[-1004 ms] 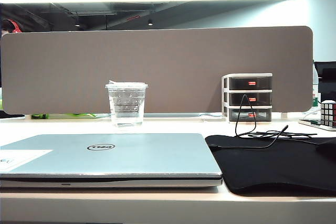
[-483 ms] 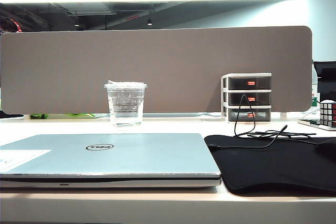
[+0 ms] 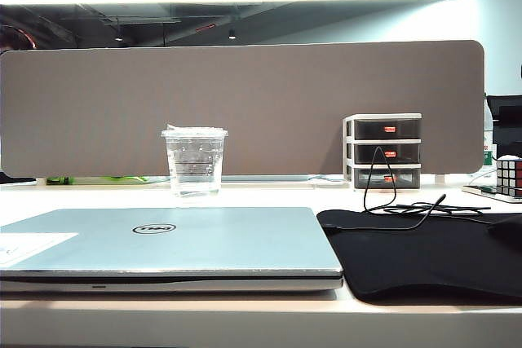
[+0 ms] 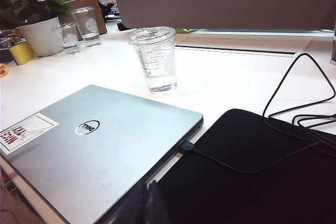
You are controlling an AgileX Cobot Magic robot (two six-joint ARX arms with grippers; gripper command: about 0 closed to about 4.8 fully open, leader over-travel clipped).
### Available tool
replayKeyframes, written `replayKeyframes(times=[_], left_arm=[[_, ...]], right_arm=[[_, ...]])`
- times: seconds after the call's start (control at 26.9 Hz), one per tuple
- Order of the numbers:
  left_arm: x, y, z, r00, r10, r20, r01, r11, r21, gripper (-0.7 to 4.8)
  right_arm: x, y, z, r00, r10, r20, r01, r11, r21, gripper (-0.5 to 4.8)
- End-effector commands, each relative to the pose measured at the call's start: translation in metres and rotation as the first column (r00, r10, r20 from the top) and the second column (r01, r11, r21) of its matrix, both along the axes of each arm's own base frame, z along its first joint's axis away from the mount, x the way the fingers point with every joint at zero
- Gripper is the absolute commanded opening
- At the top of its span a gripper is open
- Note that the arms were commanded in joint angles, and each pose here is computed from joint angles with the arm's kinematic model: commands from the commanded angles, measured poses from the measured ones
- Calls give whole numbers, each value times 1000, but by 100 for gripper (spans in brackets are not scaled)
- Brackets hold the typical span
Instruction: Pick up the coffee cup and place it over the laptop.
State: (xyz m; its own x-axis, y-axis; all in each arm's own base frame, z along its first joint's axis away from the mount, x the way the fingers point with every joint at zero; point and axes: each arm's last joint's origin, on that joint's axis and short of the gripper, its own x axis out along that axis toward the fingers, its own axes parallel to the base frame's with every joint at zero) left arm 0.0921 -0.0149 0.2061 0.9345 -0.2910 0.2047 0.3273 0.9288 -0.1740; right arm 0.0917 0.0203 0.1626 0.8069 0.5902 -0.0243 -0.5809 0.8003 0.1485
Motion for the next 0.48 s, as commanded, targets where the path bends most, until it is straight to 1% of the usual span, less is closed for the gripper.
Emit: replayKeyframes(times=[0.04, 0.07, 0.11, 0.15, 0.26, 0.37, 0.48], left_arm=[[3, -1, 17, 999, -7, 47, 7, 1000, 2, 467], [4, -1, 20, 999, -5, 41, 5, 1000, 8, 467], [10, -1, 28, 1000, 0, 22, -1, 999, 37, 467], [14, -2, 32, 1000, 2, 15, -3, 999, 49, 467], [27, -3, 37, 1000, 1, 19, -2, 999, 50, 467], [42, -5, 35, 999, -27, 26, 26, 998, 56, 467], [58, -8, 27, 997, -74, -14, 74, 994, 83, 467]], right_arm=[[0, 1, -1, 1000, 23, 10, -23, 1000, 2, -5], [0, 1, -1, 1000, 25, 10, -26, 1000, 2, -5], [0, 1, -1, 1000, 26, 8, -26, 1000, 2, -5], [0, 1, -1, 1000, 25, 8, -25, 1000, 2, -5], [0, 1, -1, 1000, 25, 8, -25, 1000, 2, -5], [0, 1, -1, 1000, 25, 8, -25, 1000, 2, -5], [0, 1, -1, 1000, 25, 7, -25, 1000, 2, -5]])
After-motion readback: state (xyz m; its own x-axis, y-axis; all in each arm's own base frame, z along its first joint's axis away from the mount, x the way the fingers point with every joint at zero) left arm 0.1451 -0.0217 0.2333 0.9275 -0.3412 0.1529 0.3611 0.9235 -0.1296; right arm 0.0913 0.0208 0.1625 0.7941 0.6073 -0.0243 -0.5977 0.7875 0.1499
